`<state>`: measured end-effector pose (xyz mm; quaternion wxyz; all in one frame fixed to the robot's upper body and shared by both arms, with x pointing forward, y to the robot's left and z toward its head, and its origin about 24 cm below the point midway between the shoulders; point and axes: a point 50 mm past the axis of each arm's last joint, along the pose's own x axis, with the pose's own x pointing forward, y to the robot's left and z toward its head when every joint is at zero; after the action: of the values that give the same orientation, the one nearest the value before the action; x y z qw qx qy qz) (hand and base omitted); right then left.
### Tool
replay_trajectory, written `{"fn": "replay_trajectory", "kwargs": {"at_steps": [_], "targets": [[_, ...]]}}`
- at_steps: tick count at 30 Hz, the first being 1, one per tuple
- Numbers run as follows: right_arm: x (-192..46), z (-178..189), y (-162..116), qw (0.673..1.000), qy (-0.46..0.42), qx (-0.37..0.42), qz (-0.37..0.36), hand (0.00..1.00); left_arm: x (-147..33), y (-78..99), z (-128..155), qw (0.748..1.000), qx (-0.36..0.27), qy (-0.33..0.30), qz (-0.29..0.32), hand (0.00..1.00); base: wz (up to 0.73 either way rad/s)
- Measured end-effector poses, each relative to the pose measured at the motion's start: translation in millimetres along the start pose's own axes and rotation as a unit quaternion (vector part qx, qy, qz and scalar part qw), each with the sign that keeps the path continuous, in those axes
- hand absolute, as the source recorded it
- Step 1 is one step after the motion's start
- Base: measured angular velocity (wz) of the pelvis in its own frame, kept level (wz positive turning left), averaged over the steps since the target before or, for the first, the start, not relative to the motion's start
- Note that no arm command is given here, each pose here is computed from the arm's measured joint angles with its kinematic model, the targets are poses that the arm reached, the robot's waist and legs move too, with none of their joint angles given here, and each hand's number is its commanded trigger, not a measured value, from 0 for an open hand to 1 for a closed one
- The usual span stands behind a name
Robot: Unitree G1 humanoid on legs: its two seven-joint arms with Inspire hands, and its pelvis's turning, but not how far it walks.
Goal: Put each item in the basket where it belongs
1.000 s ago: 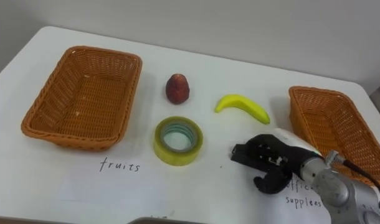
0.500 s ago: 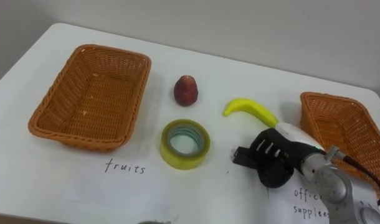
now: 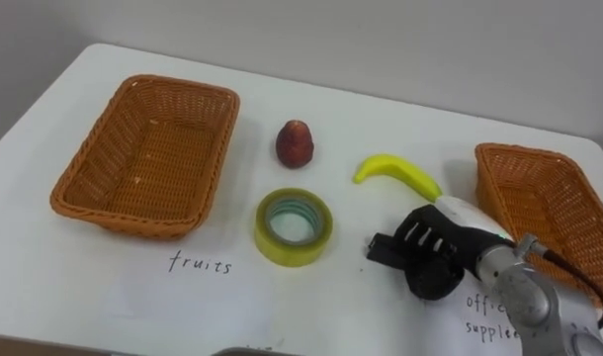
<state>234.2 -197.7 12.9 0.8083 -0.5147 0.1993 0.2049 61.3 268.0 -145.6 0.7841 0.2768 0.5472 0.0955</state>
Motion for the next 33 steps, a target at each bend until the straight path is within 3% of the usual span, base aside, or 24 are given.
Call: {"fn": "replay_trajectory", "kwargs": {"at_steps": [8, 17, 33], "targets": [[-3.8, 2.1, -10.5, 0.999, -0.026, 0.022, -0.025, 1.00, -3.2, -2.5, -13.8, 1.000, 0.001, 0.016, 0.001, 0.00, 0.00], [-28.0, 21.6, -50.9, 0.982, -0.114, 0.061, -0.136, 1.00, -6.1, -3.4, -23.7, 0.999, -0.013, 0.033, 0.005, 0.00, 0.00], [-58.7, -9.9, -102.7, 0.927, -0.110, 0.127, -0.336, 1.00, -13.9, -7.8, -48.7, 0.998, -0.017, 0.063, -0.002, 0.00, -0.01]]}}
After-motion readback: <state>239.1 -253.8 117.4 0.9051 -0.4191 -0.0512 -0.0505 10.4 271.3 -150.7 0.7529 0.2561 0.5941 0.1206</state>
